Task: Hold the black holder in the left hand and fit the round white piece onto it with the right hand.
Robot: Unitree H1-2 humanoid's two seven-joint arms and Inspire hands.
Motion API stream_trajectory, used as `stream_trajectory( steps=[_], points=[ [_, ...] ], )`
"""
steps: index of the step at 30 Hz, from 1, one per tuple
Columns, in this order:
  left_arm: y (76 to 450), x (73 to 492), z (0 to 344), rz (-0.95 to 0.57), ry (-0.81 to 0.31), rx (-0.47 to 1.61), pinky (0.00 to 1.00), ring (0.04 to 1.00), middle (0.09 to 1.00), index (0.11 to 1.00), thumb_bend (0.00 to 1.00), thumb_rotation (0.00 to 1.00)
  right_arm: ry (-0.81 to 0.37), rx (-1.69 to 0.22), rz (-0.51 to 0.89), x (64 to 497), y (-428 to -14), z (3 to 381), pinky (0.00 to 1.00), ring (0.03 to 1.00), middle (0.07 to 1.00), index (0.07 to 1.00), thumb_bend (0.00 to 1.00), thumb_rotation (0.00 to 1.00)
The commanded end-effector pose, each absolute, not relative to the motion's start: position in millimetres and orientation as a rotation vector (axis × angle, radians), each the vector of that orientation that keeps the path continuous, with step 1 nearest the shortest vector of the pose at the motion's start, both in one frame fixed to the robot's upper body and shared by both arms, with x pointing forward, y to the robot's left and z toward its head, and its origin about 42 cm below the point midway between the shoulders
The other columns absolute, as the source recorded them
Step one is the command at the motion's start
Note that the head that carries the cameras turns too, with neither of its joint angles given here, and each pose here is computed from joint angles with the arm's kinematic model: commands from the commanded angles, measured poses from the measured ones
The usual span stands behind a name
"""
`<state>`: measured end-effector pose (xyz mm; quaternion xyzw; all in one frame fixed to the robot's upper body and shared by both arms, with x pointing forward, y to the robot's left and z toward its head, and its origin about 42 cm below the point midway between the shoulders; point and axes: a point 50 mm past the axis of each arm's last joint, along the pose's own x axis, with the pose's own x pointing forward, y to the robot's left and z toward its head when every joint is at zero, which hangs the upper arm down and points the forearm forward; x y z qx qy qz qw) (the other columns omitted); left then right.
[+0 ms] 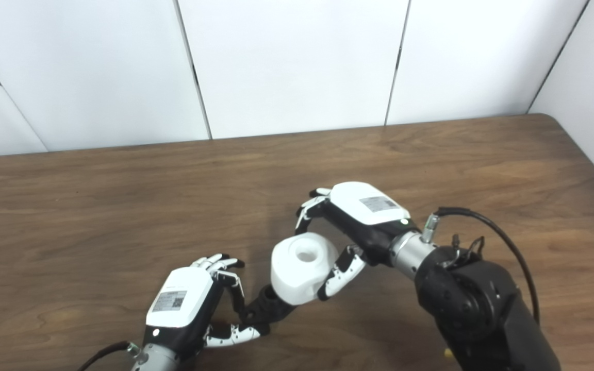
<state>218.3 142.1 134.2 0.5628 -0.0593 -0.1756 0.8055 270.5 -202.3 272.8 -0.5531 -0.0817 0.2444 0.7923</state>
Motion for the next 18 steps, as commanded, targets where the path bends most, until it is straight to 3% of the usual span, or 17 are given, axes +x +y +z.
stream_trajectory(
  steps=[1, 18],
  points=[
    [149.3, 210.4, 96.0, -0.485, 0.076, 1.292, 0.88, 0.887, 0.820, 0.493, 0.51, 0.05, -0.271, -1.208, 0.496, 270.9, -197.4, 291.8, 0.92, 0.936, 0.815, 0.484, 0.52, 0.14],
    [146.9, 211.1, 94.8, -0.487, 0.083, 1.285, 0.89, 0.886, 0.817, 0.492, 0.51, 0.05, -0.315, -1.158, 0.500, 270.8, -179.9, 299.6, 0.92, 0.946, 0.818, 0.483, 0.52, 0.14]
  ],
)
